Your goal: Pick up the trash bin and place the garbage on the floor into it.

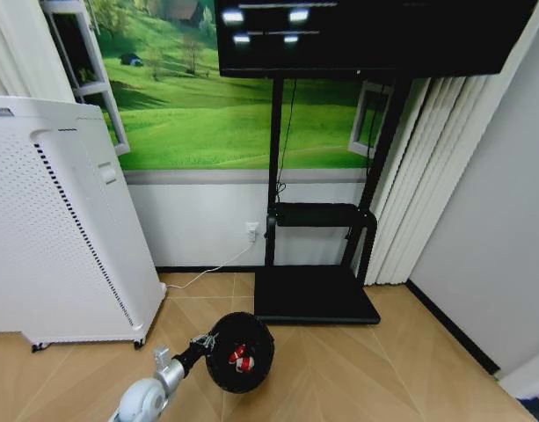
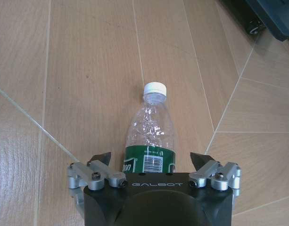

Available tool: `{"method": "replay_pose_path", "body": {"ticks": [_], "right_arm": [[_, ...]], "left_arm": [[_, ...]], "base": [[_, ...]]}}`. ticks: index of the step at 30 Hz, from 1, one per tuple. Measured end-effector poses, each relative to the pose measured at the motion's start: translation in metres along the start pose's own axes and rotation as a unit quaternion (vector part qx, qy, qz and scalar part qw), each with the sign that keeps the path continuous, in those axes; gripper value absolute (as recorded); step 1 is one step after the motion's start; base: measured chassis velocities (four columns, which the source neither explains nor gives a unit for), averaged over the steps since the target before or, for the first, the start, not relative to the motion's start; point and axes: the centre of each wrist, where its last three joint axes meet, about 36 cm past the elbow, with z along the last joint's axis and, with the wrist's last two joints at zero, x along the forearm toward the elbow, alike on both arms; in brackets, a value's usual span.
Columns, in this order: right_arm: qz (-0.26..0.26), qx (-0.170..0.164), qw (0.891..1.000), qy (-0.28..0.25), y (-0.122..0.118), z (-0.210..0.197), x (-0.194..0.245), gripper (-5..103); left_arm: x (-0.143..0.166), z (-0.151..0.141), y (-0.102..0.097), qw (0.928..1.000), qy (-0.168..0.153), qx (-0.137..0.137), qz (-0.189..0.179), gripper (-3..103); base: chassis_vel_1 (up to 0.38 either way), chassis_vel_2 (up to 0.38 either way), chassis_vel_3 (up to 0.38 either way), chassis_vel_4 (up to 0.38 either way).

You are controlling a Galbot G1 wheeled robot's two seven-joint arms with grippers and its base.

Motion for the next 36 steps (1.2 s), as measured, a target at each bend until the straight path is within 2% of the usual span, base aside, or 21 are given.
{"method": "replay_pose_path", "body": {"ticks": [3,6,7,9,10,13,14,17,19,20,22,23,25,28,30,31,32,36], "right_arm": [[-0.001,0.002,1.0,0.001,-0.001,-0.002,-0.001,90],[-0.011,0.008,1.0,-0.002,-0.004,-0.007,0.0,74],[-0.011,0.008,1.0,-0.002,-0.004,-0.007,0.0,74],[-0.018,0.012,1.0,-0.005,-0.007,-0.011,0.0,63],[-0.018,0.012,1.0,-0.005,-0.007,-0.011,0.0,63],[-0.021,0.013,1.0,-0.007,-0.008,-0.014,0.0,47],[-0.021,0.013,1.0,-0.007,-0.008,-0.014,0.0,47],[-0.026,0.014,1.0,-0.006,-0.008,-0.013,0.0,30],[-0.029,0.015,0.999,-0.005,-0.007,-0.012,0.0,30],[-0.03,0.016,0.999,-0.004,-0.007,-0.012,0.0,25],[-0.031,0.016,0.999,-0.004,-0.006,-0.012,0.0,22],[-0.031,0.016,0.999,-0.005,-0.006,-0.012,-0.001,16],[-0.031,0.015,0.999,-0.008,-0.005,-0.014,-0.001,16],[-0.026,0.005,0.999,-0.024,-0.004,-0.023,0.001,10],[-0.015,-0.01,0.998,-0.062,-0.013,-0.041,0.005,8],[-0.015,-0.01,0.998,-0.062,-0.013,-0.041,0.005,8],[-0.008,-0.012,0.996,-0.087,-0.023,-0.055,0.01,8],[0.007,0.001,0.986,-0.166,-0.053,-0.1,0.028,8]], "left_arm": [[0.001,0.0,0.0,1.0,-0.001,0.0,-0.001,6],[0.005,0.0,0.001,1.0,-0.002,0.0,-0.003,6],[0.005,0.0,0.001,1.0,-0.002,0.0,-0.003,6],[0.007,0.0,0.001,1.0,-0.002,0.0,-0.004,6],[0.007,0.0,0.001,1.0,-0.002,0.0,-0.004,6],[0.009,0.0,0.001,1.0,-0.003,0.0,-0.005,6],[0.009,0.0,0.001,1.0,-0.003,0.0,-0.005,6],[0.01,-0.001,0.002,1.0,-0.004,-0.001,-0.006,6],[0.011,-0.001,0.002,1.0,-0.004,-0.001,-0.006,6],[0.012,-0.001,0.003,1.0,-0.004,-0.001,-0.007,6],[0.012,-0.002,0.003,1.0,-0.004,-0.001,-0.008,6],[0.013,-0.002,0.004,1.0,-0.004,-0.001,-0.008,6],[0.014,-0.002,0.004,1.0,-0.004,-0.001,-0.009,6],[0.015,-0.001,0.005,1.0,-0.003,0.001,-0.009,6],[0.014,0.0,0.007,0.9999,-0.001,0.002,-0.011,6],[0.014,0.0,0.007,0.9999,-0.001,0.002,-0.011,6],[0.012,0.001,0.007,0.9999,0.001,0.003,-0.011,6],[0.005,0.002,0.011,0.9999,0.003,0.007,-0.015,6]], "base": [[0.0,0.0,0.0,0.0],[0.0,0.0,0.0,0.0],[0.0,0.0,0.0,0.0],[0.0,0.0,0.0,0.0],[0.0,0.0,0.0,0.0],[0.0,0.0,0.0,0.0],[0.0,0.0,0.0,0.0],[0.0,0.0,0.0,0.0],[0.0,0.0,0.0,0.0],[0.0,0.0,0.0,0.0],[0.0,0.0,0.0,0.0],[0.0,0.0,0.0,0.0],[0.0,0.0,0.0,0.0],[0.0,0.0,0.0,0.0],[0.0,0.0,0.0,0.0],[0.0,0.0,0.0,0.0],[0.0,0.0,0.0,0.0],[0.0,0.0,0.0,0.0]]}}
